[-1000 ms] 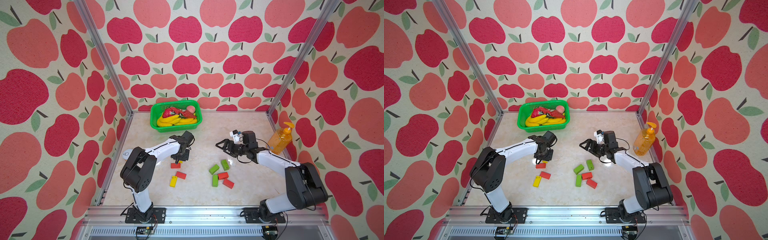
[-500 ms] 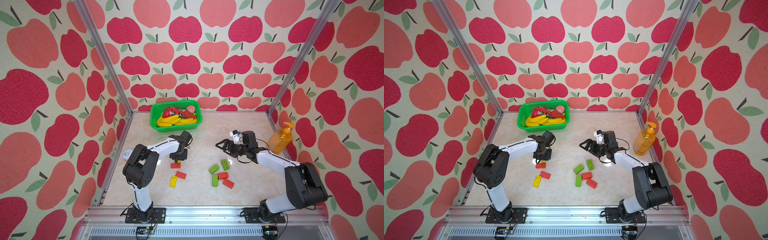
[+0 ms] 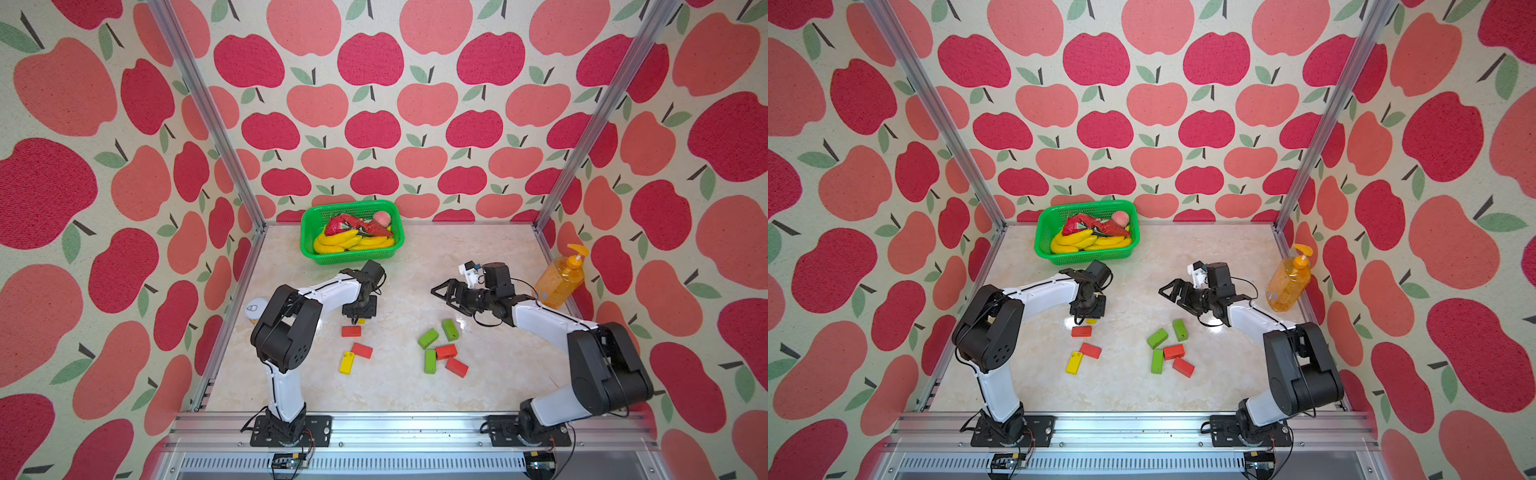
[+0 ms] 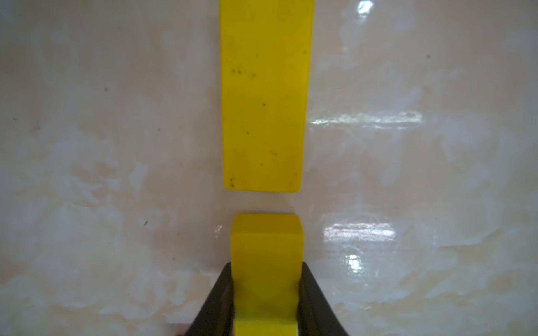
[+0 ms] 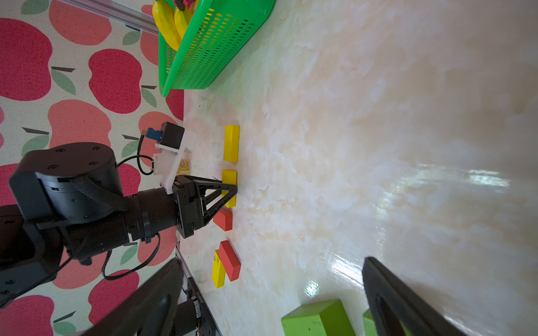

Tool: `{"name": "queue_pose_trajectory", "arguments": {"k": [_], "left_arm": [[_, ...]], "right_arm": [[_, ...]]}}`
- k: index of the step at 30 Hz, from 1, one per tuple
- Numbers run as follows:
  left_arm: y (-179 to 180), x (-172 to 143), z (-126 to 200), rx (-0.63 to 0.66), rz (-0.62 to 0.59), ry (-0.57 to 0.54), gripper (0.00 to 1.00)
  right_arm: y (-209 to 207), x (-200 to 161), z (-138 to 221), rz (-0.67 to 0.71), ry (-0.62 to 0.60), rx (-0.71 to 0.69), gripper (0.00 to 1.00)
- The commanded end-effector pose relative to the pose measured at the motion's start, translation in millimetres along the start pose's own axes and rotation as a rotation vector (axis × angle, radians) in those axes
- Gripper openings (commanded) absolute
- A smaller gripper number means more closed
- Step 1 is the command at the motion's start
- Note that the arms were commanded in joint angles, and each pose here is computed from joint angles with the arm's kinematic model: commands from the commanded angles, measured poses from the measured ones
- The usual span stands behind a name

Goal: Assemble the letter k with building blocks
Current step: Assemble the building block at the center of the board.

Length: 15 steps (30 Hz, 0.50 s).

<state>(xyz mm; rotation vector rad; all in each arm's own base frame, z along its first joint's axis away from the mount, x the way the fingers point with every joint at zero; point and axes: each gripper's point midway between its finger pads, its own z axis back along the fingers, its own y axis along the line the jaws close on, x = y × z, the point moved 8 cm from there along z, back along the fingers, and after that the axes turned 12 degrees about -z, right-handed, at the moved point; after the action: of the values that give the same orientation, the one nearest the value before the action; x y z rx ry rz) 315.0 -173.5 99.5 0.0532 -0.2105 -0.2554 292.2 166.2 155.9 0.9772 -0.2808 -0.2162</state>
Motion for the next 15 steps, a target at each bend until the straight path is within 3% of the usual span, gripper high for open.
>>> {"name": "queue_pose_trajectory", "arguments": {"k": [1, 15], "left_arm": [[0.6, 0.9, -13.3, 0.007, 0.030, 0.024, 0.31], [2.9, 2.2, -18.9, 0.017, 0.029, 0.040, 0.31]], "right_arm": [[-2.2, 3.0, -0.9, 0.000, -0.008, -0.002, 0.99], [-3.6, 3.1, -2.2, -0.003, -0.005, -0.005, 0.99]]}}
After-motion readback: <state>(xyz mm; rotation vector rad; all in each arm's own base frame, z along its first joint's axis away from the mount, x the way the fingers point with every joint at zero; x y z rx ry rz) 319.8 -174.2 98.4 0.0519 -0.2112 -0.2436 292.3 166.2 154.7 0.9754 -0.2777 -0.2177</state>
